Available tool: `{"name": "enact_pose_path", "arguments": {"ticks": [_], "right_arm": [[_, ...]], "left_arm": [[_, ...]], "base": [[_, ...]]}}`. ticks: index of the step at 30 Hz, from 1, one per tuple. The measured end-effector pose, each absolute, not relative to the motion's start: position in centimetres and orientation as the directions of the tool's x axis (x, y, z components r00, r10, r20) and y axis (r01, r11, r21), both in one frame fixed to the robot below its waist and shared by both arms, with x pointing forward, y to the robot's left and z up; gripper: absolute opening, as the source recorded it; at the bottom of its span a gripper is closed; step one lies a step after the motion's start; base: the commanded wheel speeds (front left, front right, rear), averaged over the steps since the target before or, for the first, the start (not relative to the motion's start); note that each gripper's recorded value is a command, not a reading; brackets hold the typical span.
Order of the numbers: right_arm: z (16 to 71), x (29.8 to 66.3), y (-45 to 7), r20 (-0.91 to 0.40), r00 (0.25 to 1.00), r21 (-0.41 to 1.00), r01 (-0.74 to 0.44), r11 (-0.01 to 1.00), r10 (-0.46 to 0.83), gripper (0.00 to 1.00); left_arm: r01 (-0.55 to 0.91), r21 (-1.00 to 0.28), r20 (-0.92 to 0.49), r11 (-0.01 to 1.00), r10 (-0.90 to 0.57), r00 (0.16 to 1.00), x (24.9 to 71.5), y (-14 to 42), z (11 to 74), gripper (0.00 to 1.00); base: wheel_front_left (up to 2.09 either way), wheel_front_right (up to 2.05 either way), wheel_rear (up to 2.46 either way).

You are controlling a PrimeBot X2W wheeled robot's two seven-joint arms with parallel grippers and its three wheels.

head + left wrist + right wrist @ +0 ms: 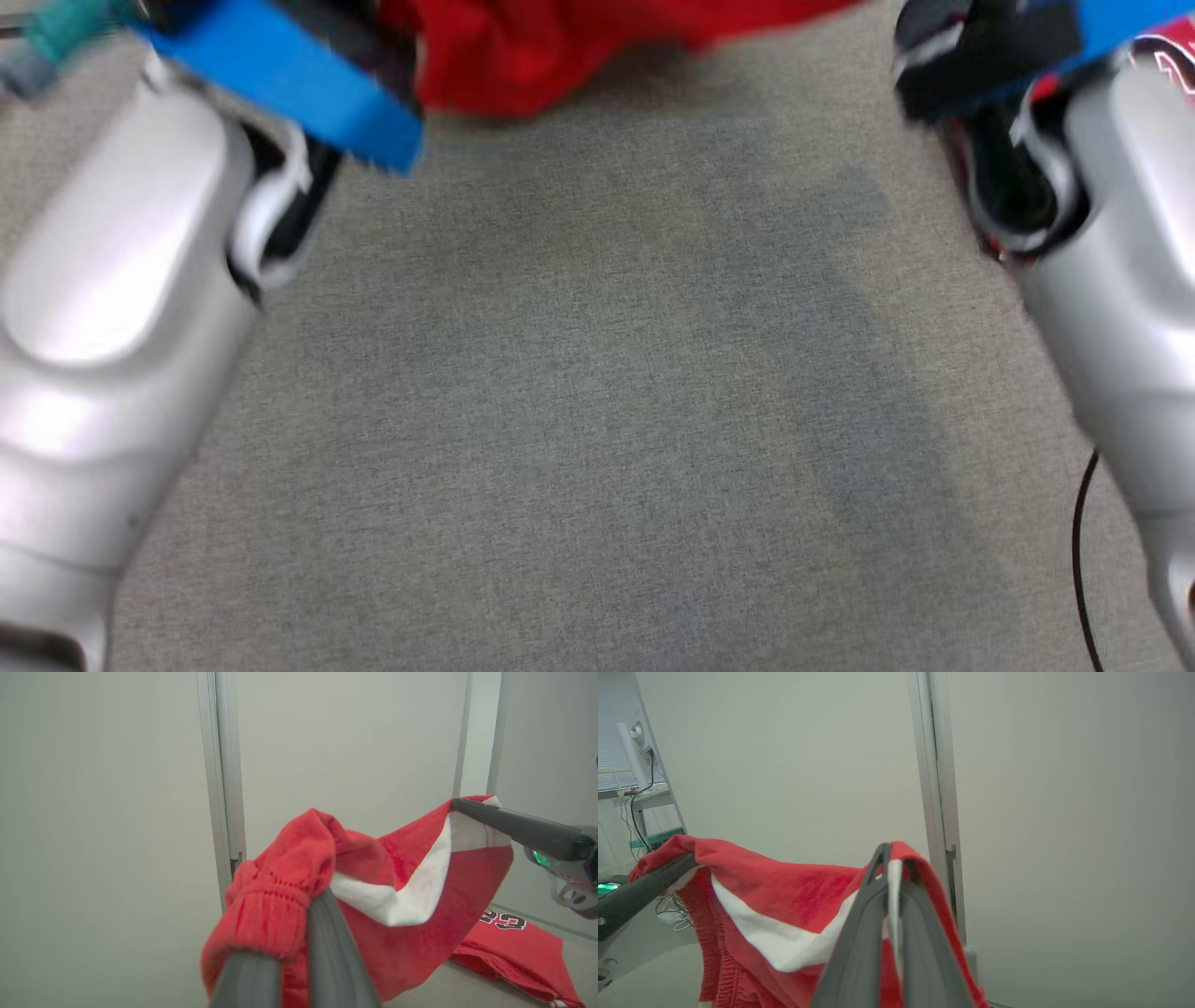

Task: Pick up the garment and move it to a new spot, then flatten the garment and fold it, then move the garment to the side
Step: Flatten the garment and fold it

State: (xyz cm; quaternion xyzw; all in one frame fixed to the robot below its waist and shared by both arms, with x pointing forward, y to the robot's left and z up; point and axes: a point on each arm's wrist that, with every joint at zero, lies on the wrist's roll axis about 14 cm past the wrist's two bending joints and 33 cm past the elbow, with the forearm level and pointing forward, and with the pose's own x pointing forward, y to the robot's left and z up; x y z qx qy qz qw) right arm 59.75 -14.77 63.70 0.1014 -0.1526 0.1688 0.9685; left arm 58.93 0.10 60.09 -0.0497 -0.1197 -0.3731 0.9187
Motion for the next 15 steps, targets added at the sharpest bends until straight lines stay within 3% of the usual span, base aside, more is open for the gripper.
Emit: {"name": "enact_pose_path", "arguments": {"ticks": [8, 15], "right_arm": [[54.8, 54.5, -14.6, 0.135, 0.940, 0.239, -0.337, 0.911, 0.312, 0.00], [50.2, 48.4, -14.3, 0.019, 0.945, 0.322, -0.316, 0.892, 0.328, 0.00]], "left_arm": [[0.664, -0.162, 0.089, 0.730, -0.660, 0.746, 51.7, 1.3, 51.0, 0.00], [0.618, -0.254, -0.001, 0.744, -0.639, 0.769, 45.2, 2.5, 47.4, 0.00]], "base": [[0.00, 0.00, 0.00], [0.00, 0.00, 0.00]]}}
